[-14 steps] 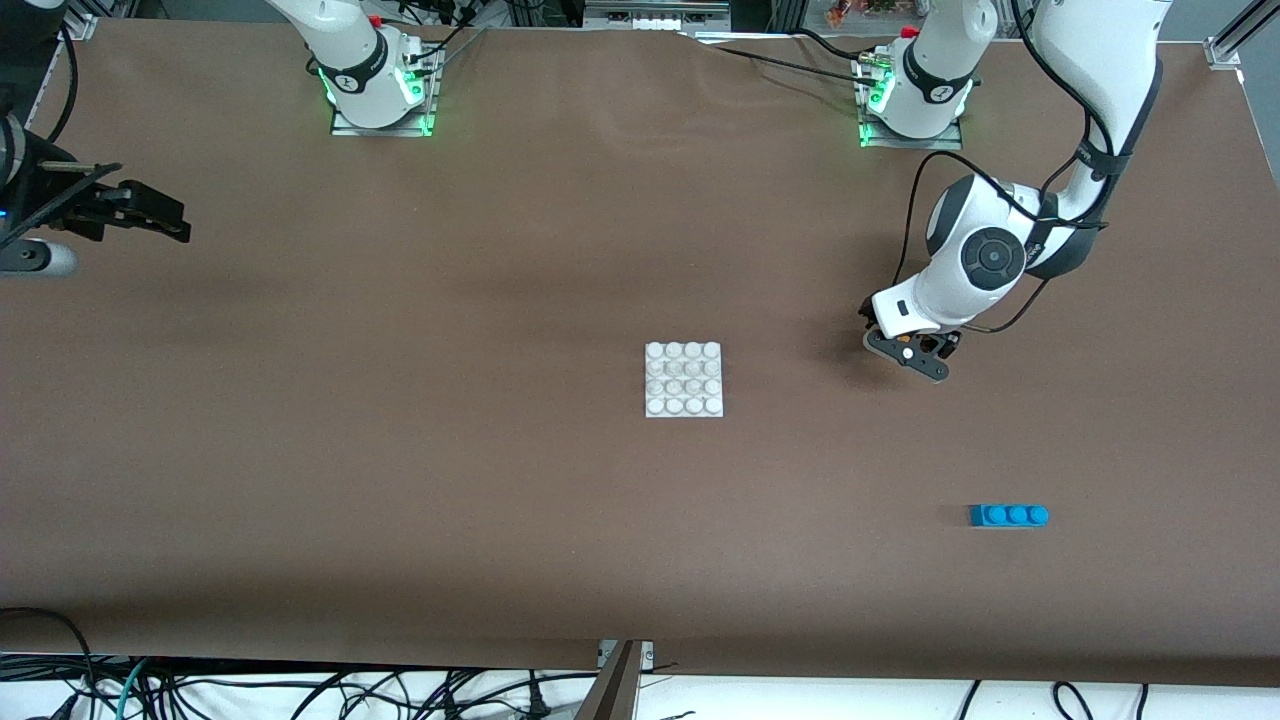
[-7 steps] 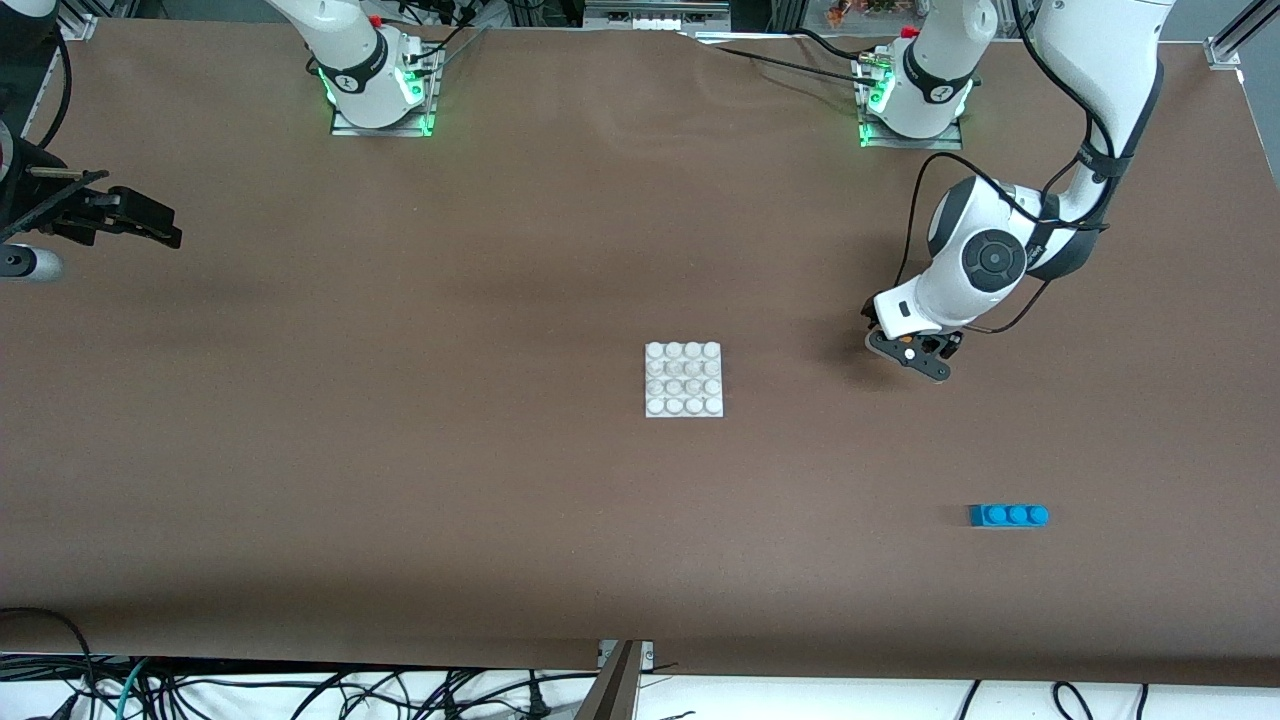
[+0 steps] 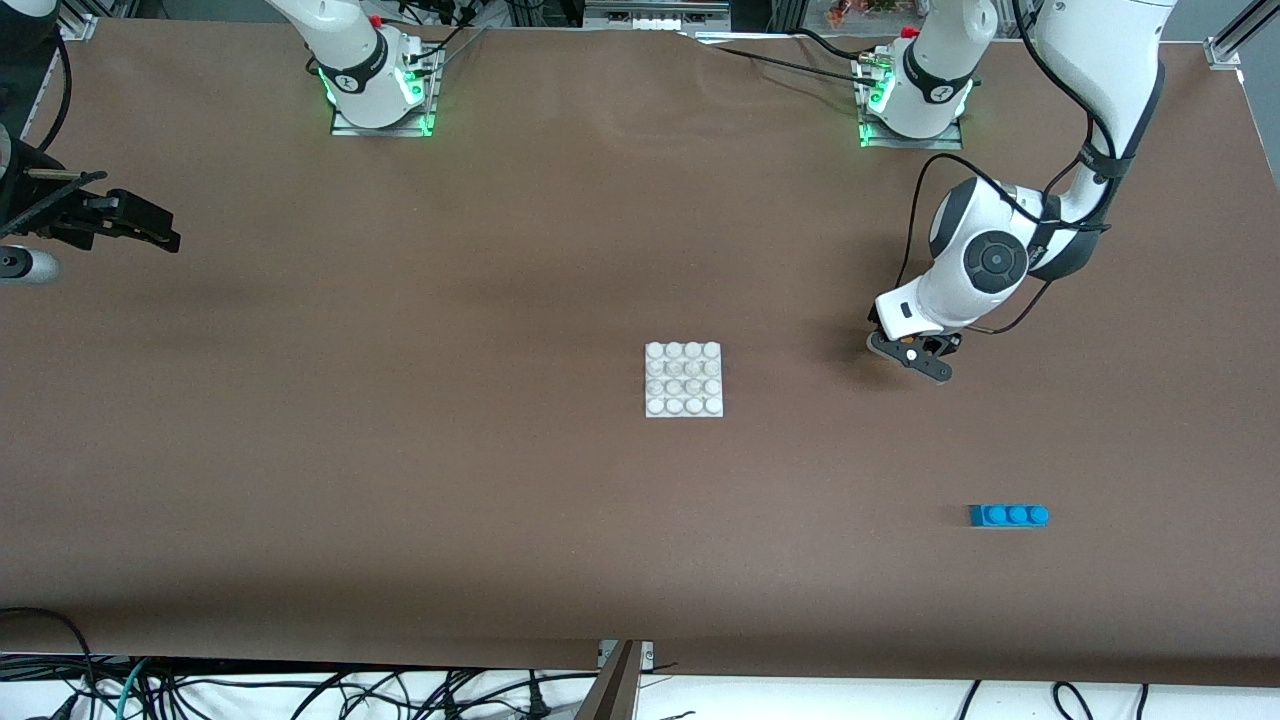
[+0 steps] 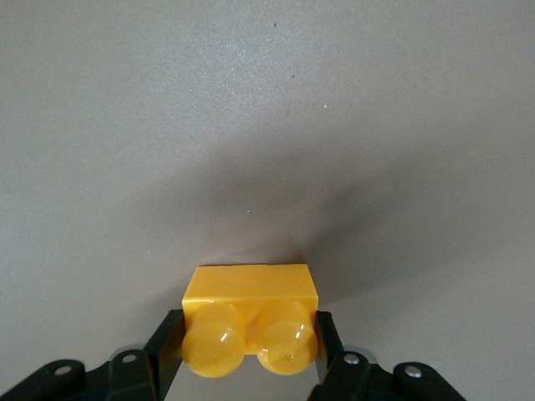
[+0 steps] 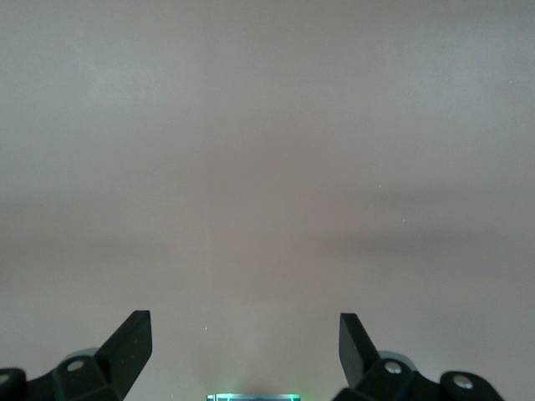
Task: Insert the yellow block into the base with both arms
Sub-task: 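Lower the left gripper and grasp the yellow block, then carry the yellow block with the left gripper over the base plate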
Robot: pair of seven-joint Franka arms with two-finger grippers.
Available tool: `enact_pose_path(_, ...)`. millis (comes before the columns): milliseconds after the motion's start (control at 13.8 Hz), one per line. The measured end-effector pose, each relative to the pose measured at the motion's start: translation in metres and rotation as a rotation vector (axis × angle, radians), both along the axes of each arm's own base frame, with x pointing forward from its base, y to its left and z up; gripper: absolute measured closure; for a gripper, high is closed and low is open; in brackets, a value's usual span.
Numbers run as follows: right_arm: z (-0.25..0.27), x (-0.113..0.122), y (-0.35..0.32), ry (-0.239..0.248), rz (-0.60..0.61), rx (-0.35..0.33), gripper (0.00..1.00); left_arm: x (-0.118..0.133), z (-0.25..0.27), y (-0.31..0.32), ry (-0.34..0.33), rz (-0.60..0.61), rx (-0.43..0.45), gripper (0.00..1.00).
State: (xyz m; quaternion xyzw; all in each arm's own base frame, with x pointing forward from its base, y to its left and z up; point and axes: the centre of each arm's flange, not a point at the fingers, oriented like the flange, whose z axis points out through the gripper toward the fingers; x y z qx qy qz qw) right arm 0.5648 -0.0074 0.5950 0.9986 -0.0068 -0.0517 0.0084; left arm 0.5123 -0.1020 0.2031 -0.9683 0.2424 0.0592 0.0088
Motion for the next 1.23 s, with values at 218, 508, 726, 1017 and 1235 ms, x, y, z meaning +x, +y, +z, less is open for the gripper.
enact_pose_path(218, 0.001, 0.001, 0.0, -0.01, 0.0, 0.0, 0.0, 0.005, 0.008, 0.0, -0.012, 0.001, 0.0, 0.33)
enact_pose_path(508, 0.001, 0.002, 0.001, -0.014, 0.001, 0.0, 0.0, 0.029, 0.065, -0.012, 0.004, 0.012, 0.034, 0.33)
enact_pose_path(726, 0.001, 0.002, 0.001, -0.015, 0.002, 0.0, 0.0, 0.043, 0.113, -0.075, -0.008, 0.117, 0.008, 0.33)
enact_pose_path(1017, 0.001, 0.002, 0.001, -0.015, 0.002, 0.0, 0.0, 0.048, 0.132, -0.187, -0.041, 0.209, -0.065, 0.33)
enact_pose_path(1235, 0.001, 0.002, 0.001, -0.015, 0.002, 0.0, 0.0, 0.051, 0.119, -0.258, -0.028, 0.332, -0.098, 0.33)
